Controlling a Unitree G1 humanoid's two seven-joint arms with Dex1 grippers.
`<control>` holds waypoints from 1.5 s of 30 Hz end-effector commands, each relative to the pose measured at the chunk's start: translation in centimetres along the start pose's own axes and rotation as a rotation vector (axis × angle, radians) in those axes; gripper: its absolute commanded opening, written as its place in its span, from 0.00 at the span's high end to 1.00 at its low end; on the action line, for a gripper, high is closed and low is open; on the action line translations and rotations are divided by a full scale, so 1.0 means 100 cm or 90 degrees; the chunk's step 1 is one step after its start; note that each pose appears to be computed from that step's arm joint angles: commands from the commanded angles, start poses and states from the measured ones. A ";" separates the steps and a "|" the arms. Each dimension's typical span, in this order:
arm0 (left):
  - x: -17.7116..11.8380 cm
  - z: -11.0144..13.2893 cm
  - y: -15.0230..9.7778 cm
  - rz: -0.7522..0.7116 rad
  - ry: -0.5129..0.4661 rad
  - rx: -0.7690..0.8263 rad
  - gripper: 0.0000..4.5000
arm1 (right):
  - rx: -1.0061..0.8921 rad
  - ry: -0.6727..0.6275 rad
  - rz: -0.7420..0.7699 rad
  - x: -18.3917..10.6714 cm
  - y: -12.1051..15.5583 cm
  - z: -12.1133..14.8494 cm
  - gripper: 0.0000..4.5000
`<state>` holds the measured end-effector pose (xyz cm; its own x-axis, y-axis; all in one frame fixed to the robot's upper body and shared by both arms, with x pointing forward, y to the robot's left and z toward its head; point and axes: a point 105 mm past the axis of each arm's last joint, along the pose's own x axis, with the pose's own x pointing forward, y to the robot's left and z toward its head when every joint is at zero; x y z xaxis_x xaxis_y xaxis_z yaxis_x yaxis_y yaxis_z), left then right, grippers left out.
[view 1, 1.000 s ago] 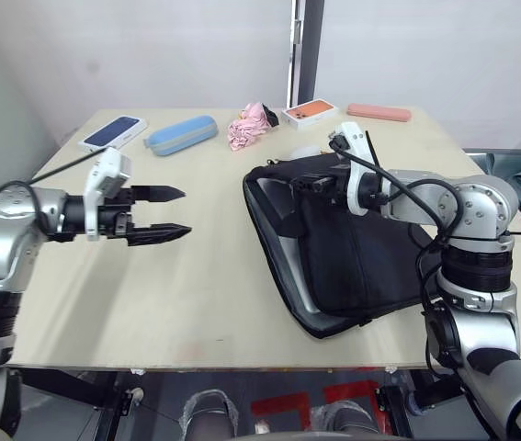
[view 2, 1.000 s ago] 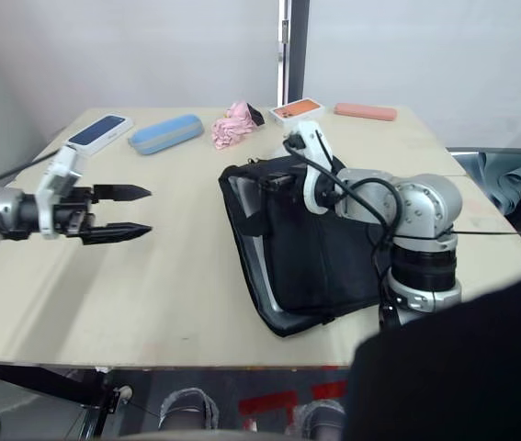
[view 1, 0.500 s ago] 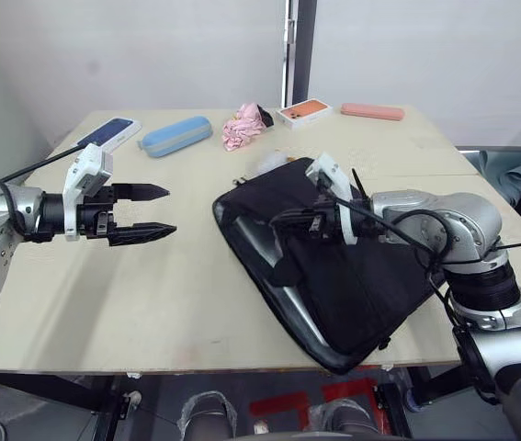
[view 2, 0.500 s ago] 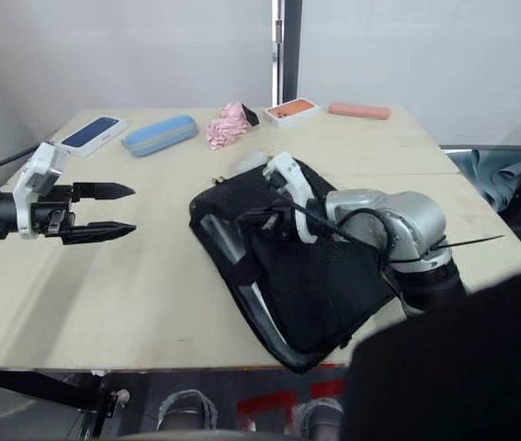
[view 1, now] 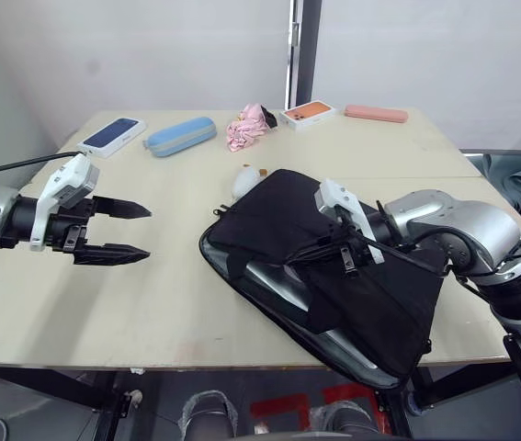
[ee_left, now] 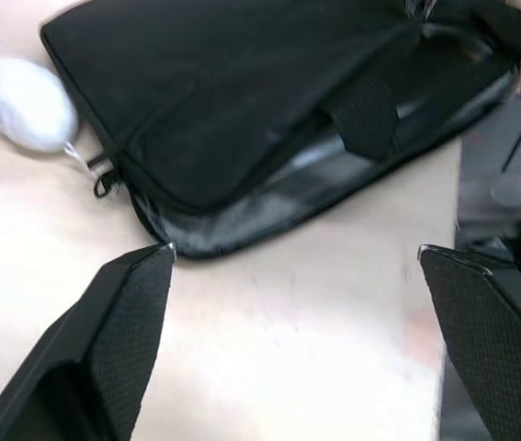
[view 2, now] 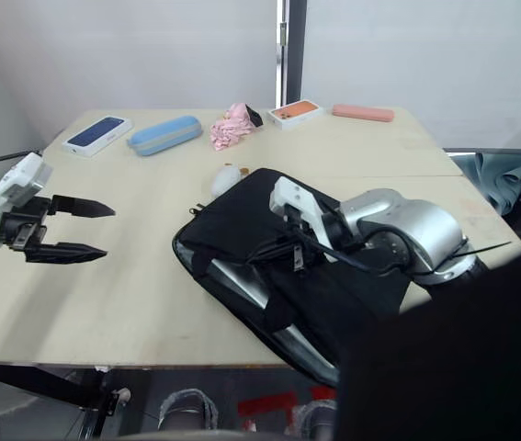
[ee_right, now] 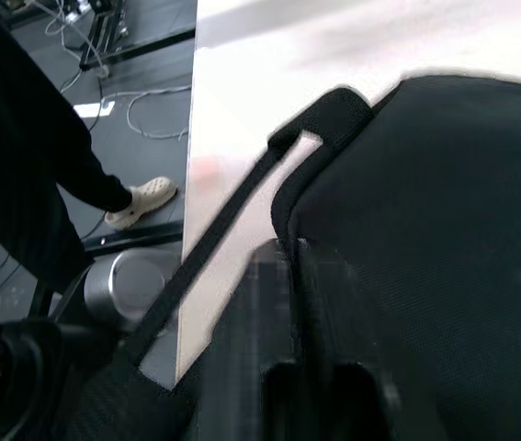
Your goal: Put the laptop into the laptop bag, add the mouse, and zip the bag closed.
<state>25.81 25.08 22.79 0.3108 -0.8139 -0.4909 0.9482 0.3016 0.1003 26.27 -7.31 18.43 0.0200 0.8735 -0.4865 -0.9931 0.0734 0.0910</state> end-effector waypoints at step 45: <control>0.196 0.007 0.052 -0.180 -0.055 0.344 0.97 | 0.575 -0.271 -0.428 -0.140 0.157 -0.114 0.00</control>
<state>37.04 10.48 13.45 0.0515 -0.8706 -0.4892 0.9028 -0.1688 0.3954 8.59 -22.50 17.23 0.6633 0.6395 -0.3887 -0.3852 0.7371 0.5553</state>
